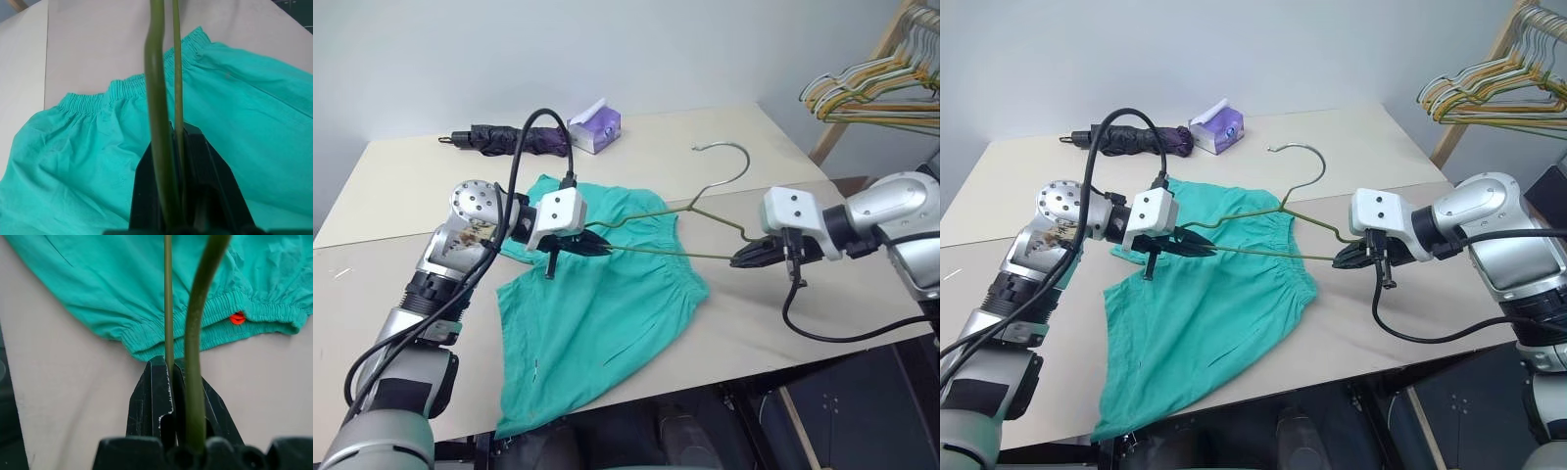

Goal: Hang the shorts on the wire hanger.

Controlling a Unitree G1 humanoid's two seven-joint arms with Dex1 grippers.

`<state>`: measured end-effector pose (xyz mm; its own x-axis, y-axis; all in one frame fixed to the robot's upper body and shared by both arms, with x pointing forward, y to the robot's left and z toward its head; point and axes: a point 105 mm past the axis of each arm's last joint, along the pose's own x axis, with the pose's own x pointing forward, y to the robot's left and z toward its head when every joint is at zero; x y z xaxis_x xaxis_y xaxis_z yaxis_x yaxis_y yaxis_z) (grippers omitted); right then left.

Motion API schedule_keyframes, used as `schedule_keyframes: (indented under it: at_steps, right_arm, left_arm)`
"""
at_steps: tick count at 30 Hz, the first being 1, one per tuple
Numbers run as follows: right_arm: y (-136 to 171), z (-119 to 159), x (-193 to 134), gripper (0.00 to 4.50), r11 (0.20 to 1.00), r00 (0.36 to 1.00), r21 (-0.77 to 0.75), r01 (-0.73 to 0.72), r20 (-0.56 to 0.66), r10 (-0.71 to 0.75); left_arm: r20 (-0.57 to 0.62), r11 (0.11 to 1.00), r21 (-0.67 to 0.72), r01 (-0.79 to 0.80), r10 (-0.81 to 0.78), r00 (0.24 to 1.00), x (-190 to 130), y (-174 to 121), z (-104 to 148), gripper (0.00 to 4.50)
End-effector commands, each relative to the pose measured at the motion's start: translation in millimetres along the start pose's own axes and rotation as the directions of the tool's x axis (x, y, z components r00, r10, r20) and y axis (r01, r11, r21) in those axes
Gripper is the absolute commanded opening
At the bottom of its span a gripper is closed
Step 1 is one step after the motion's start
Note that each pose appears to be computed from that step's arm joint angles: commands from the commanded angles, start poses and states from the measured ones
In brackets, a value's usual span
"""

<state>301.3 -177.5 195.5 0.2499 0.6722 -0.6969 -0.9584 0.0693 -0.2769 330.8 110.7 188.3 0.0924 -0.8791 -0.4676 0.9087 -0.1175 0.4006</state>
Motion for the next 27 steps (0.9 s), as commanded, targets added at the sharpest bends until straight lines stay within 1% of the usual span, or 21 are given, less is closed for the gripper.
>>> schedule_keyframes:
  at_steps: [1,5,6,7,8,10,11,13,16,18,20,23,27]
  right_arm:
    - [4.8,3.6,-17.6,0.0,1.0,0.999,0.015,0.022,0.032,-0.022]
    - [14.4,-10.0,-25.5,0.0,0.991,0.998,0.128,0.043,0.042,-0.049]
    - [17.2,-15.5,-28.9,0.0,0.983,0.997,0.178,0.051,0.047,-0.061]
    - [19.8,-20.2,-31.9,0.0,0.974,0.996,0.22,0.057,0.049,-0.07]
    - [22.1,-26.8,-35.1,0.0,0.96,0.995,0.272,0.067,0.048,-0.083]
    - [29.6,-40.5,-42.1,0.0,0.921,0.994,0.385,0.065,0.059,-0.095]
    - [33.2,-47.9,-45.6,0.0,0.889,0.992,0.454,0.064,0.067,-0.106]
    - [37.5,-60.9,-49.4,0.0,0.819,0.987,0.569,0.07,0.077,-0.138]
    - [42.6,-83.5,-50.3,0.0,0.669,0.981,0.74,0.068,0.072,-0.179]
    - [46.9,-98.9,-44.7,0.0,0.555,0.984,0.83,0.049,0.054,-0.167]
    - [49.2,-107.9,-38.0,0.0,0.468,0.99,0.883,0.037,0.032,-0.138]
    - [50.4,-114.9,-29.0,0.0,0.392,0.995,0.919,0.023,0.016,-0.096]
    - [49.0,-119.6,-15.9,0.0,0.33,0.996,0.944,-0.025,0.051,-0.07]
  left_arm:
    - [0.089,0.998,-0.004,-0.059,0.059,0.994,-15.5,14.3,13.1,1.62]
    - [0.148,0.987,-0.081,-0.141,0.152,0.977,-24.7,28.9,15.2,2.8]
    - [0.171,0.98,-0.121,-0.157,0.177,0.969,-28.7,31.7,16.5,3.05]
    - [0.187,0.974,-0.153,-0.168,0.195,0.963,-31.9,33.3,17.3,3.44]
    - [0.201,0.967,-0.192,-0.169,0.208,0.957,-35.6,33.8,17.9,3.72]
    - [0.227,0.953,-0.26,-0.154,0.216,0.95,-42.8,30.3,21.0,4.36]
    - [0.237,0.949,-0.281,-0.147,0.217,0.947,-46.1,26.8,23.1,4.44]
    - [0.261,0.944,-0.292,-0.154,0.234,0.937,-50.3,21.5,27.3,4.44]
    - [0.265,0.949,-0.273,-0.159,0.233,0.936,-54.5,10.4,30.3,4.44]
    - [0.268,0.951,-0.265,-0.16,0.232,0.935,-55.6,3.7,33.1,4.44]
    - [0.255,0.954,-0.247,-0.17,0.233,0.938,-54.5,0.2,33.5,4.44]
    - [0.215,0.958,-0.217,-0.188,0.235,0.948,-50.8,-2.1,30.7,4.44]
    - [0.181,0.963,-0.207,-0.176,0.214,0.96,-44.6,-7.3,25.2,4.44]
